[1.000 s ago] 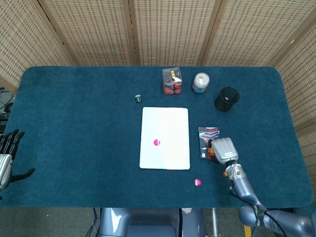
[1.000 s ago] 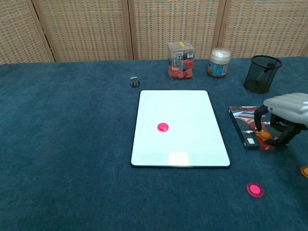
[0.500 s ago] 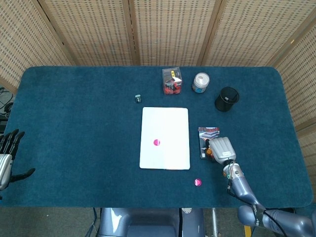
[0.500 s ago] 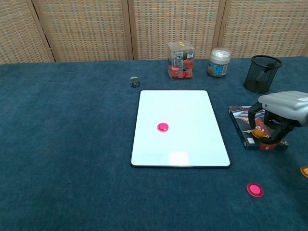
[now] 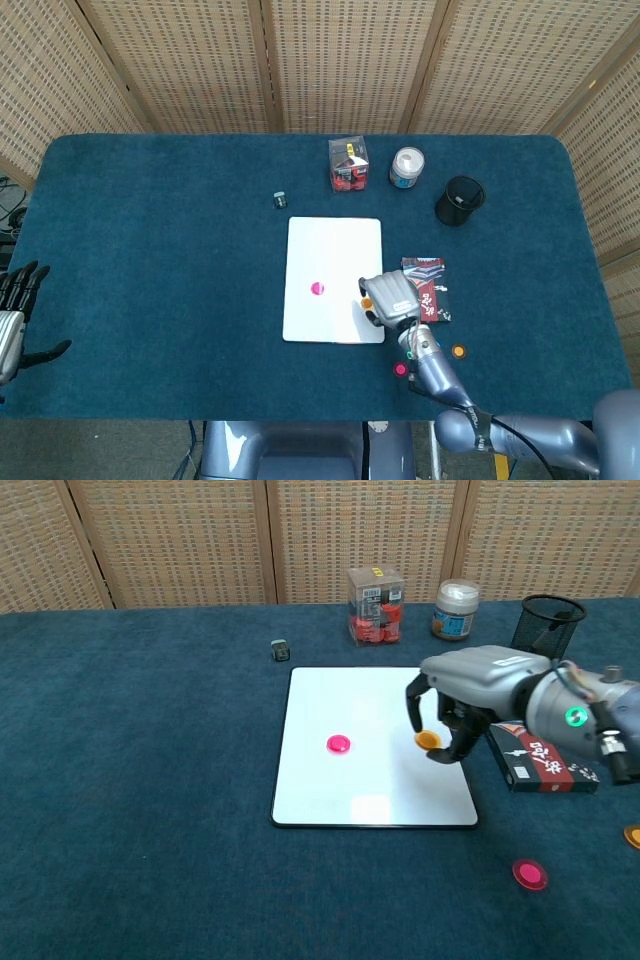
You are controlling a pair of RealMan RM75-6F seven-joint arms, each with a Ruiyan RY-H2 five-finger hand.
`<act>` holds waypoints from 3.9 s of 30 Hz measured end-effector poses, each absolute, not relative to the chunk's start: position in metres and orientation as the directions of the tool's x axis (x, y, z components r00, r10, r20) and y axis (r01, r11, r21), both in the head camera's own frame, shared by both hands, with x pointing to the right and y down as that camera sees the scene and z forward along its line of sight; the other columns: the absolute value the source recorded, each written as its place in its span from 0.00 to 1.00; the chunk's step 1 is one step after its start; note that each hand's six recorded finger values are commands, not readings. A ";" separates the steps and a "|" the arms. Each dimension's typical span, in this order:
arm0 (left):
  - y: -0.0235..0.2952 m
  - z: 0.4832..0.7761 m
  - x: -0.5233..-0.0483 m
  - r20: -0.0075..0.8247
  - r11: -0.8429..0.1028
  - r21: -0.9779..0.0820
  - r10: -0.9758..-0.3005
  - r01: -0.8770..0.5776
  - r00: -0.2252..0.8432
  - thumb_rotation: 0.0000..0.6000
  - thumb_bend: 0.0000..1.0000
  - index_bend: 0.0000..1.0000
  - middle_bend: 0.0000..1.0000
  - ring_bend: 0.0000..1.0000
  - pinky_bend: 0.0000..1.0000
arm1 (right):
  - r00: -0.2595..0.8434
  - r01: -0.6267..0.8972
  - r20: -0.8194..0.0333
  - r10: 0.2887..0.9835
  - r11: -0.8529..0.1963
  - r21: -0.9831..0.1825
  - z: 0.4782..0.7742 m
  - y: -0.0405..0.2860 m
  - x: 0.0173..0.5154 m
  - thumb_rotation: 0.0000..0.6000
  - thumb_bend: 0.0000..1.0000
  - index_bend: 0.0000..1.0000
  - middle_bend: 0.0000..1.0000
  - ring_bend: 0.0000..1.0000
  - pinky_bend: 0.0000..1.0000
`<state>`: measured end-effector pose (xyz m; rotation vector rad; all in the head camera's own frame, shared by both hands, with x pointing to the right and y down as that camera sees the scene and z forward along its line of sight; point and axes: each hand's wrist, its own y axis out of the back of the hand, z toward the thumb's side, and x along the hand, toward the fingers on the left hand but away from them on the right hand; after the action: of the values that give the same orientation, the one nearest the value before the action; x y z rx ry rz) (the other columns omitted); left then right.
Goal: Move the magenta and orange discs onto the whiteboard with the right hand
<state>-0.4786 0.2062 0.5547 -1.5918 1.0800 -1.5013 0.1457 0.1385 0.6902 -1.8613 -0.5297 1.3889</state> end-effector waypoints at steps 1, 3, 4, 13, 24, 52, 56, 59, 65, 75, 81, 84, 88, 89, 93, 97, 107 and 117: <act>0.206 0.554 -0.479 0.422 -0.418 -0.901 -0.907 -0.115 -0.014 1.00 0.00 0.00 0.00 0.00 0.00 | 0.336 -0.105 -0.633 0.698 -0.640 -0.761 0.690 0.140 0.136 1.00 0.36 0.50 0.90 0.95 1.00; 0.206 0.554 -0.480 0.422 -0.417 -0.901 -0.907 -0.118 -0.015 1.00 0.00 0.00 0.00 0.00 0.00 | 0.349 -0.111 -0.636 0.688 -0.644 -0.757 0.692 0.146 0.116 1.00 0.36 0.50 0.90 0.95 1.00; 0.205 0.554 -0.480 0.422 -0.418 -0.901 -0.906 -0.119 -0.015 1.00 0.00 0.00 0.00 0.00 0.00 | 0.352 -0.113 -0.639 0.684 -0.647 -0.754 0.692 0.148 0.109 1.00 0.36 0.50 0.90 0.95 1.00; 0.204 0.555 -0.483 0.431 -0.426 -0.896 -0.902 -0.127 -0.014 1.00 0.00 0.00 0.00 0.00 0.00 | 0.357 -0.137 -0.665 0.656 -0.668 -0.732 0.706 0.170 0.061 1.00 0.23 0.38 0.90 0.95 1.00; 0.203 0.555 -0.484 0.435 -0.429 -0.894 -0.900 -0.132 -0.015 1.00 0.00 0.00 0.00 0.00 0.00 | 0.359 -0.146 -0.642 0.678 -0.639 -0.756 0.691 0.166 0.075 1.00 0.26 0.38 0.90 0.95 1.00; 0.209 0.555 -0.474 0.434 -0.432 -0.894 -0.901 -0.114 0.010 1.00 0.00 0.00 0.00 0.00 0.00 | 0.214 -0.113 -0.690 0.692 -0.684 -0.721 0.668 0.206 0.297 1.00 0.26 0.42 0.90 0.95 1.00; 0.209 0.555 -0.474 0.434 -0.433 -0.894 -0.901 -0.114 0.010 1.00 0.00 0.00 0.00 0.00 0.00 | 0.199 -0.130 -0.697 0.689 -0.686 -0.716 0.678 0.207 0.307 1.00 0.26 0.42 0.90 0.95 1.00; 0.209 0.555 -0.474 0.435 -0.434 -0.894 -0.900 -0.114 0.009 1.00 0.00 0.00 0.00 0.00 0.00 | 0.193 -0.133 -0.702 0.685 -0.691 -0.711 0.682 0.208 0.309 1.00 0.26 0.42 0.90 0.95 1.00; 0.209 0.555 -0.474 0.436 -0.434 -0.894 -0.900 -0.113 0.010 1.00 0.00 0.00 0.00 0.00 0.00 | 0.191 -0.148 -0.713 0.675 -0.698 -0.701 0.684 0.215 0.314 1.00 0.26 0.42 0.90 0.95 1.00; 0.210 0.556 -0.474 0.438 -0.436 -0.893 -0.899 -0.113 0.010 1.00 0.00 0.00 0.00 0.00 0.00 | 0.185 -0.164 -0.724 0.665 -0.705 -0.690 0.686 0.221 0.320 1.00 0.29 0.42 0.90 0.95 1.00; 0.209 0.556 -0.474 0.438 -0.436 -0.893 -0.899 -0.113 0.008 1.00 0.00 0.00 0.00 0.00 0.00 | 0.170 -0.172 -0.736 0.656 -0.715 -0.677 0.691 0.221 0.324 1.00 0.31 0.42 0.90 0.95 1.00; 0.210 0.556 -0.474 0.439 -0.438 -0.892 -0.898 -0.112 0.008 1.00 0.00 0.00 0.00 0.00 0.00 | 0.167 -0.172 -0.736 0.656 -0.715 -0.677 0.691 0.221 0.326 1.00 0.31 0.42 0.90 0.95 1.00; 0.210 0.557 -0.473 0.439 -0.438 -0.892 -0.898 -0.111 0.008 1.00 0.00 0.00 0.00 0.00 0.00 | 0.165 -0.173 -0.740 0.652 -0.719 -0.673 0.691 0.221 0.328 1.00 0.31 0.42 0.90 0.95 1.00; 0.210 0.557 -0.473 0.439 -0.437 -0.892 -0.898 -0.111 0.008 1.00 0.00 0.00 0.00 0.00 0.00 | 0.164 -0.175 -0.741 0.651 -0.720 -0.672 0.692 0.221 0.328 1.00 0.31 0.42 0.90 0.95 1.00; 0.210 0.557 -0.473 0.440 -0.438 -0.892 -0.898 -0.110 0.008 1.00 0.00 0.00 0.00 0.00 0.00 | 0.162 -0.177 -0.747 0.645 -0.726 -0.665 0.693 0.224 0.330 1.00 0.31 0.42 0.90 0.95 1.00; 0.210 0.557 -0.473 0.440 -0.438 -0.892 -0.898 -0.109 0.008 1.00 0.00 0.00 0.00 0.00 0.00 | 0.164 -0.178 -0.750 0.641 -0.728 -0.662 0.694 0.227 0.331 1.00 0.31 0.42 0.90 0.95 1.00; 0.210 0.557 -0.474 0.436 -0.434 -0.895 -0.900 -0.106 0.003 1.00 0.00 0.00 0.00 0.00 0.00 | 0.153 -0.159 -0.767 0.624 -0.750 -0.642 0.700 0.230 0.336 1.00 0.31 0.42 0.90 0.95 1.00; 0.210 0.558 -0.473 0.438 -0.436 -0.894 -0.899 -0.104 0.003 1.00 0.00 0.00 0.00 0.00 0.00 | 0.148 -0.156 -0.768 0.623 -0.752 -0.641 0.702 0.228 0.338 1.00 0.31 0.48 0.90 0.95 1.00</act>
<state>-0.4729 0.2100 0.5579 -1.6088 1.0522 -1.5033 0.3377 0.2285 0.7024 -1.8279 -0.4465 1.6661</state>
